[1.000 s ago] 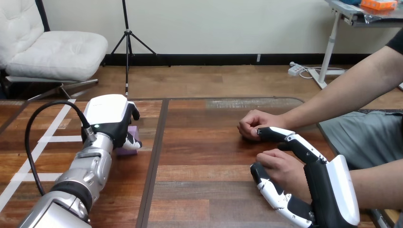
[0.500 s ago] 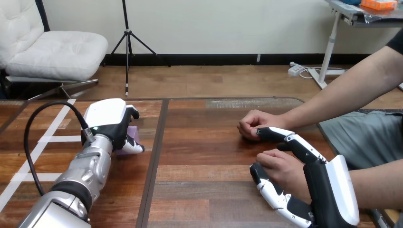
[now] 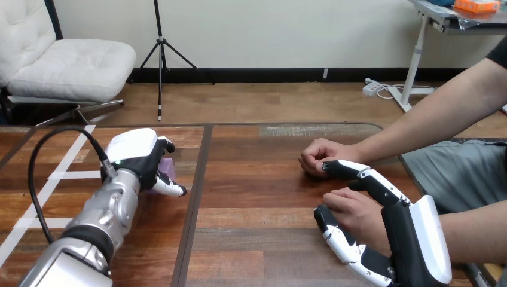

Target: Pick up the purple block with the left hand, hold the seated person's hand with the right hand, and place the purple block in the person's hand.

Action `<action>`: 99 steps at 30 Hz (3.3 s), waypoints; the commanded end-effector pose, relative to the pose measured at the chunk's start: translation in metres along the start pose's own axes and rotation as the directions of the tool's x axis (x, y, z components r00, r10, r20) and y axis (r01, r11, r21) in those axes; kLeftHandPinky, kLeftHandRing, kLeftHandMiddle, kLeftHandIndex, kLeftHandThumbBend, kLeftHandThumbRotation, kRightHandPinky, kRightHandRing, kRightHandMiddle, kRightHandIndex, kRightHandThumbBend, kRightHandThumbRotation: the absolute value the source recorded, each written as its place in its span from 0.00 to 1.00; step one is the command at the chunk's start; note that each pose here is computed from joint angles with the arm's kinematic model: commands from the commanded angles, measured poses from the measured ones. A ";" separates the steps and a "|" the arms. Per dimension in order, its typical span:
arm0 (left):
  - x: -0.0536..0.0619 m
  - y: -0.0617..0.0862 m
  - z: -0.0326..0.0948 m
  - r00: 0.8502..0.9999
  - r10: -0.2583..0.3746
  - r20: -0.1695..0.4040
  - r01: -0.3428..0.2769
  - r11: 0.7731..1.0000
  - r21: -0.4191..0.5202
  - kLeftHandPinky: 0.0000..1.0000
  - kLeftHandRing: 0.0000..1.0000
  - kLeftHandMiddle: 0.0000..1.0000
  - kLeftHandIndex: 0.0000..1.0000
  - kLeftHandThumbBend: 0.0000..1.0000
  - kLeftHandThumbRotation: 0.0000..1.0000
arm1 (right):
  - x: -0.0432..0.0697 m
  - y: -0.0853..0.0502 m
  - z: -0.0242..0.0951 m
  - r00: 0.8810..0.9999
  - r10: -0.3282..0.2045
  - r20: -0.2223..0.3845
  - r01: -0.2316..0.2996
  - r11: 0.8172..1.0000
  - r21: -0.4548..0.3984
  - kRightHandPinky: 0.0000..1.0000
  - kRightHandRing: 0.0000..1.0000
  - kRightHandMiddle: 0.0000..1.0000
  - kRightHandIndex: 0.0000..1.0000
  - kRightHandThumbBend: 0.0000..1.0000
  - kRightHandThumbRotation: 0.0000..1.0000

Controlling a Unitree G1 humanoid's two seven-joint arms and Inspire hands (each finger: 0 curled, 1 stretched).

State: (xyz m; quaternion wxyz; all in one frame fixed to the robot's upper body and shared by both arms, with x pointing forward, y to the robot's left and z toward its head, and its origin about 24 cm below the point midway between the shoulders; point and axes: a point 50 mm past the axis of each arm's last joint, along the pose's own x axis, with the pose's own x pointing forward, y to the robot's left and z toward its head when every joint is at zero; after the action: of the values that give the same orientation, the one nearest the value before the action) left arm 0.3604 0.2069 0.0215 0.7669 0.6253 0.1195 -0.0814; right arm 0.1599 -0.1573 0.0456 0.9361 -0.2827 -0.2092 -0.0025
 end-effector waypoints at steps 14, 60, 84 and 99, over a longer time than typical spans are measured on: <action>0.007 0.019 0.010 1.000 0.013 0.018 -0.014 0.999 0.044 0.64 0.75 0.82 0.81 0.78 0.18 | 0.012 -0.005 0.009 0.997 -0.038 0.071 0.037 0.999 0.002 0.71 0.75 0.74 0.72 0.46 0.48; 0.004 0.012 0.009 0.998 0.052 0.032 -0.055 0.991 0.119 0.63 0.76 0.83 0.80 0.73 0.11 | 0.010 -0.006 0.010 0.997 -0.034 0.065 0.034 0.999 -0.003 0.70 0.74 0.74 0.72 0.45 0.49; 0.005 0.018 0.011 0.994 0.096 0.054 -0.100 0.991 0.088 0.63 0.75 0.80 0.78 0.73 0.12 | 0.012 -0.004 0.010 0.997 -0.041 0.063 0.041 0.999 0.007 0.68 0.73 0.73 0.72 0.45 0.47; 0.005 0.016 0.011 0.996 0.074 0.042 -0.080 0.985 0.152 0.61 0.73 0.80 0.79 0.75 0.12 | 0.011 -0.004 0.010 0.997 -0.038 0.069 0.038 0.999 0.003 0.69 0.73 0.74 0.72 0.45 0.47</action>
State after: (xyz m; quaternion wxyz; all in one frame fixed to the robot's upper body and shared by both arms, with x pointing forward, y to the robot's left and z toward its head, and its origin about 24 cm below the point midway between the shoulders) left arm 0.3609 0.2026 0.0213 0.7273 0.6735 0.1000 -0.0864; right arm 0.1571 -0.1574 0.0430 0.9378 -0.2839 -0.1999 -0.0021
